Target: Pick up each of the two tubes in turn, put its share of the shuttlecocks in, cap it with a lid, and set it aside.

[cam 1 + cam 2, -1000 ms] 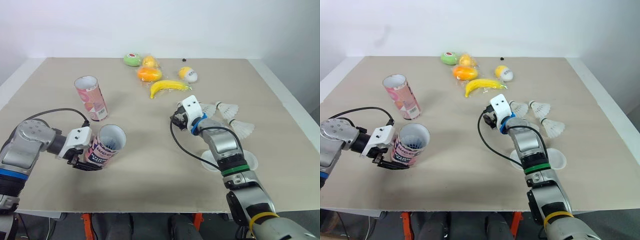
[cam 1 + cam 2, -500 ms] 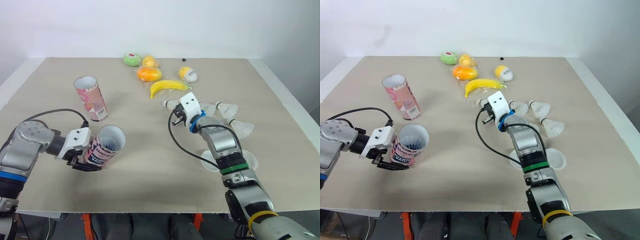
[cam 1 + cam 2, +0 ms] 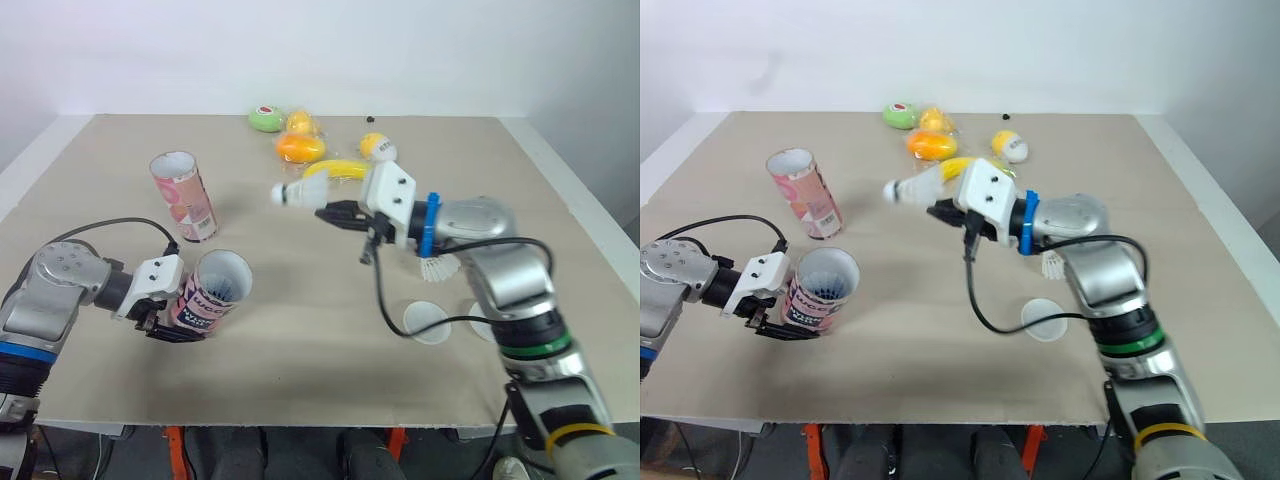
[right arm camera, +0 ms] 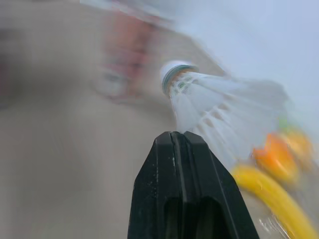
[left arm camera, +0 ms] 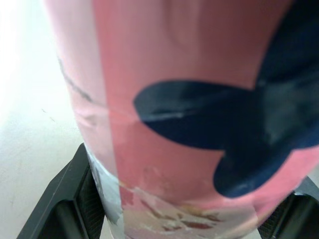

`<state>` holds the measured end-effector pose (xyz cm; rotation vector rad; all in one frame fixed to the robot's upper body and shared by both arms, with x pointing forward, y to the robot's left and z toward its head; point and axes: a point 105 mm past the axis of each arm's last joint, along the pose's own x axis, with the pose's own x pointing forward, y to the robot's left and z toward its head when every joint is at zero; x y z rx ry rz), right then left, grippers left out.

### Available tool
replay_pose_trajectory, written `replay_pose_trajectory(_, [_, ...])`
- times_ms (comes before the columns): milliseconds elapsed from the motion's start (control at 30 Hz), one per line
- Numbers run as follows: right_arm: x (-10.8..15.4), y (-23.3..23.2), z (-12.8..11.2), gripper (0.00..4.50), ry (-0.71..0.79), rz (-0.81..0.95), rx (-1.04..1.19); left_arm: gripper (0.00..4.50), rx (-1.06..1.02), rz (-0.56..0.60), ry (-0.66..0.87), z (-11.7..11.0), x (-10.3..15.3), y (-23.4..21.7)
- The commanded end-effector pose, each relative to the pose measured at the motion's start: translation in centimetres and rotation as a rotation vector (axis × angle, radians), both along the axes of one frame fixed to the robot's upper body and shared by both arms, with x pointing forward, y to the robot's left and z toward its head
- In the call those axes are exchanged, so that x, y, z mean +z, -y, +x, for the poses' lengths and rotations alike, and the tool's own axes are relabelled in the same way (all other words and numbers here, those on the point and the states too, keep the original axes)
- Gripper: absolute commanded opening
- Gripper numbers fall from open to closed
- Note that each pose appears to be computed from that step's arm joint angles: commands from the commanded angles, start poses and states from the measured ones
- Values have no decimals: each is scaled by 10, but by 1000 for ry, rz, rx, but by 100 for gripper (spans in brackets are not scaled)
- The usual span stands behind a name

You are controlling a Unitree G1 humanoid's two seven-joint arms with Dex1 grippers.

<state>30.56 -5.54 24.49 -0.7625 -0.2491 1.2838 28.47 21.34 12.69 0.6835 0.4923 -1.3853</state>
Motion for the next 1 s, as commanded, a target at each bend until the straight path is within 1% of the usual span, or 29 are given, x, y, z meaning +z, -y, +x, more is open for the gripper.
replay_pose_trajectory(33, [9,-19,-36,1,65,-130,240,335,-42,14,-74,-7,-20,8])
replay_pose_trajectory(100, [12,-26,-39,1,82,-149,276,335,-43,14,-74,-7,-20,9])
replay_pose_trajectory(267, [18,-40,-37,1,117,-162,314,335,-44,14,-77,-7,-20,9])
replay_pose_trajectory(467, [17,-57,-36,1,127,-204,358,335,-41,19,-78,-7,-20,8])
replay_pose_trajectory(500, [19,-59,-38,63,106,-200,373,335,-41,20,-78,-7,-20,8])
replay_pose_trajectory(533, [22,-60,-41,90,96,-195,391,335,-42,20,-78,-7,-19,8])
replay_pose_trajectory(600, [31,-62,-40,171,96,-167,388,335,-42,19,-78,-7,-19,8])
replay_pose_trajectory(633, [33,-61,-42,227,88,-156,392,335,-42,19,-77,-7,-19,8])
replay_pose_trajectory(667, [36,-60,-43,243,79,-141,394,335,-42,18,-78,-8,-19,8])
replay_pose_trajectory(767, [35,-50,-50,382,-22,-104,408,335,-44,18,-80,-8,-19,9])
replay_pose_trajectory(800, [39,-41,-46,430,-64,-42,358,335,-45,18,-80,-8,-19,9])
replay_pose_trajectory(900, [42,-14,-35,430,-106,89,208,335,-50,16,-79,-8,-17,10])
replay_pose_trajectory(967, [27,34,-22,430,-184,239,-53,335,-53,16,-77,-8,-16,10])
replay_pose_trajectory(1000, [15,55,-22,430,-213,284,-166,335,-53,16,-77,-8,-16,10])
